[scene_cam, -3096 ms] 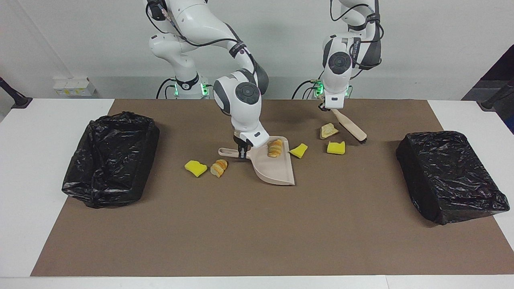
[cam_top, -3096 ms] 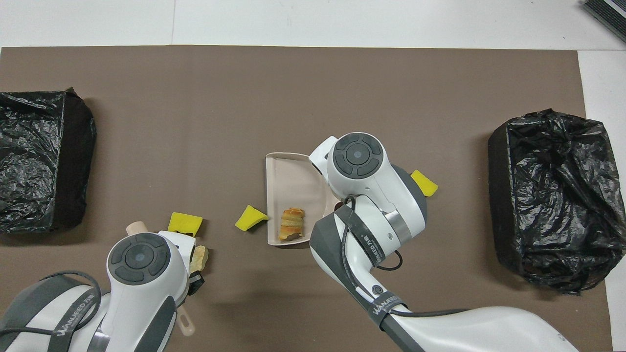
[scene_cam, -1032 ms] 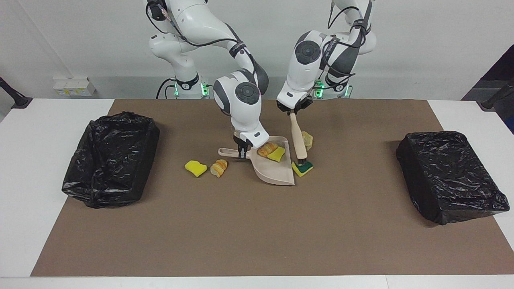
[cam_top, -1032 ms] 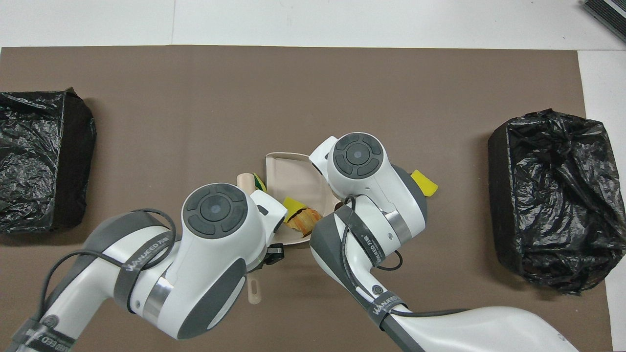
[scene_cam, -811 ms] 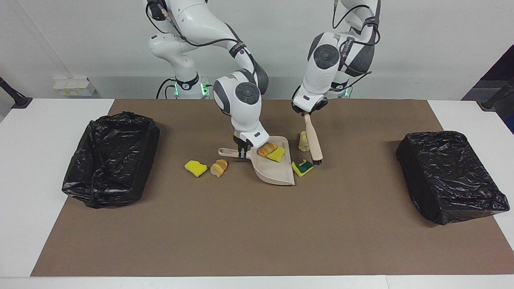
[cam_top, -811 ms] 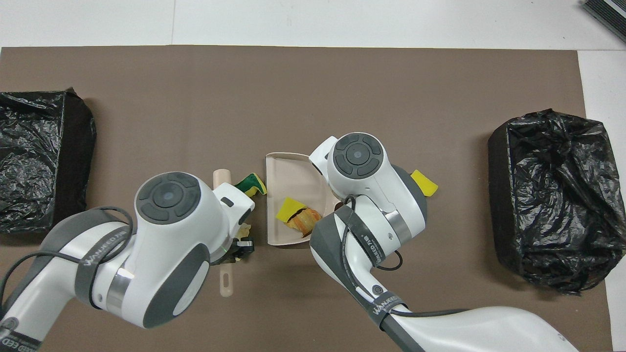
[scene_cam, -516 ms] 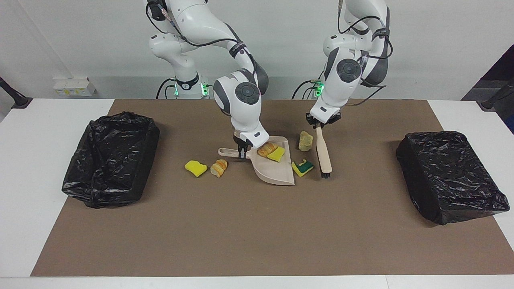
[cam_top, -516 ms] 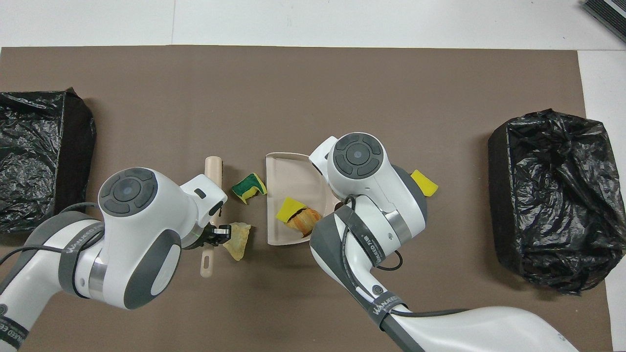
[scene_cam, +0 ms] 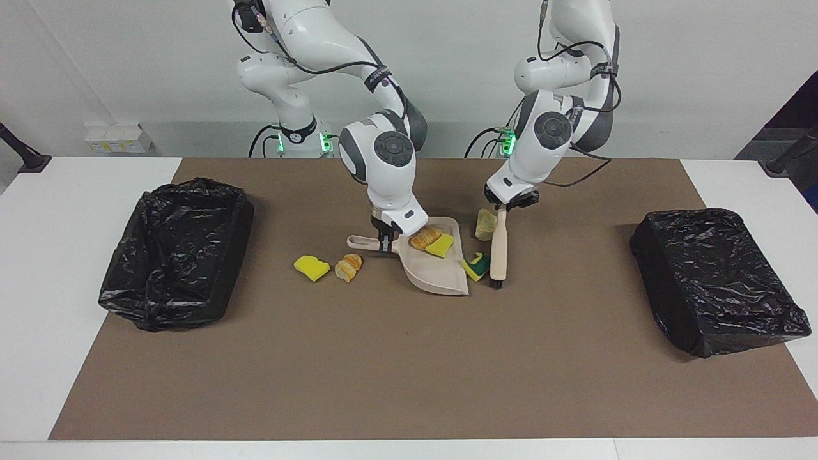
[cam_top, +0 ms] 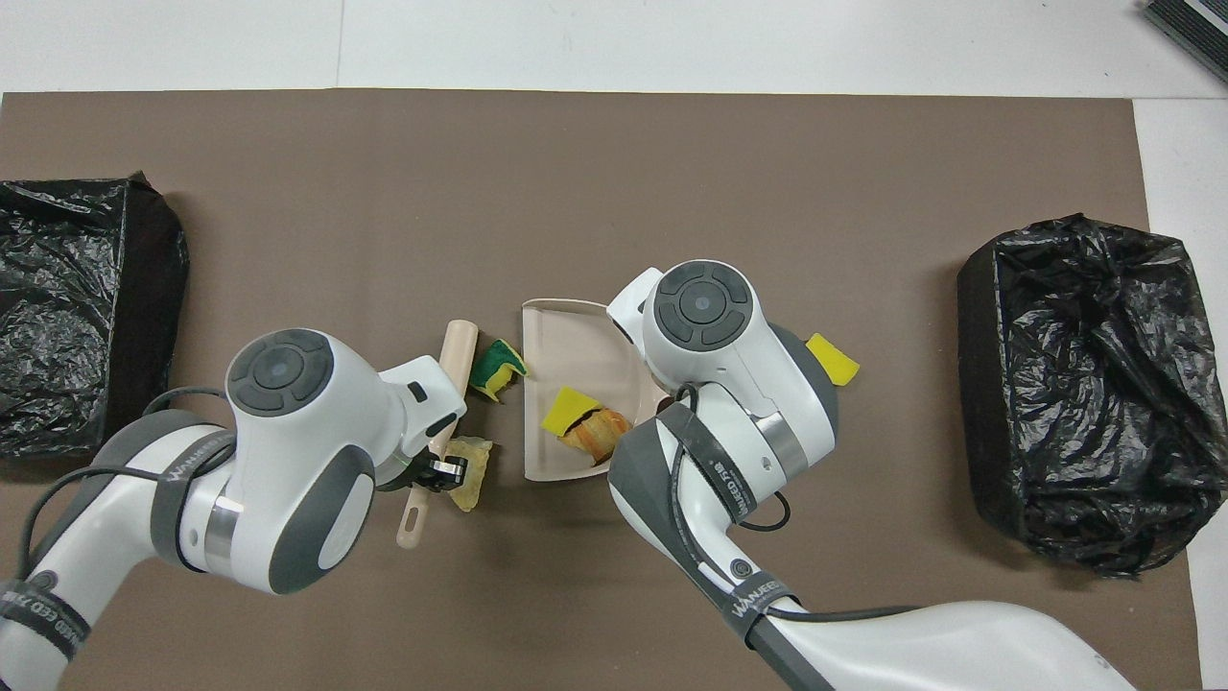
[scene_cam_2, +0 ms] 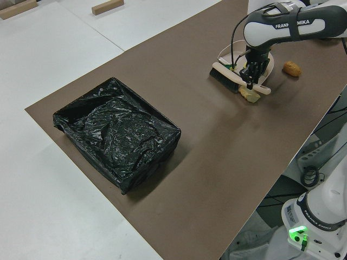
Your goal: Sweep and dump trash in bin
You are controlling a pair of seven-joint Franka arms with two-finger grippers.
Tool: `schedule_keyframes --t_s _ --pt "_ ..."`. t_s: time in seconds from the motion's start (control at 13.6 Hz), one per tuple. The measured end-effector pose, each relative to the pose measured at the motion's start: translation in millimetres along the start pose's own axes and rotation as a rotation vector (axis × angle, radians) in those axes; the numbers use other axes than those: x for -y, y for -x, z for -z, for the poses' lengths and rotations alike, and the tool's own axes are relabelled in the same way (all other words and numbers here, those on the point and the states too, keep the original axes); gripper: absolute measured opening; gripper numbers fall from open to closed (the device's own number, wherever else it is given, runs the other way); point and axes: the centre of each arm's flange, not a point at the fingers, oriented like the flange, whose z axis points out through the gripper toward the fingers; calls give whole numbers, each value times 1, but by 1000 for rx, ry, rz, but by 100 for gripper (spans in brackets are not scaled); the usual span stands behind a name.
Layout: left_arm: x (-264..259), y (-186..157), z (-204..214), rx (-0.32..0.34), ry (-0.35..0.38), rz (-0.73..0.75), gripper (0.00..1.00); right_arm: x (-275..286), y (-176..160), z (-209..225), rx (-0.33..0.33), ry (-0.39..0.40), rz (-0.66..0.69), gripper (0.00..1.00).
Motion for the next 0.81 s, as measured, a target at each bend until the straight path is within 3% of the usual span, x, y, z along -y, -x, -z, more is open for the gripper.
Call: schedule_keyframes --t_s 0.22,0.52,0.81 --pt "-54 11 21 -9 24 -11 26 0 1 -2 2 -3 -2 32" --pt "-72 19 82 -6 52 0 26 0 2 -2 2 -3 -2 32" --pt "-50 31 58 59 15 76 26 1 2 -2 3 -2 -1 32"
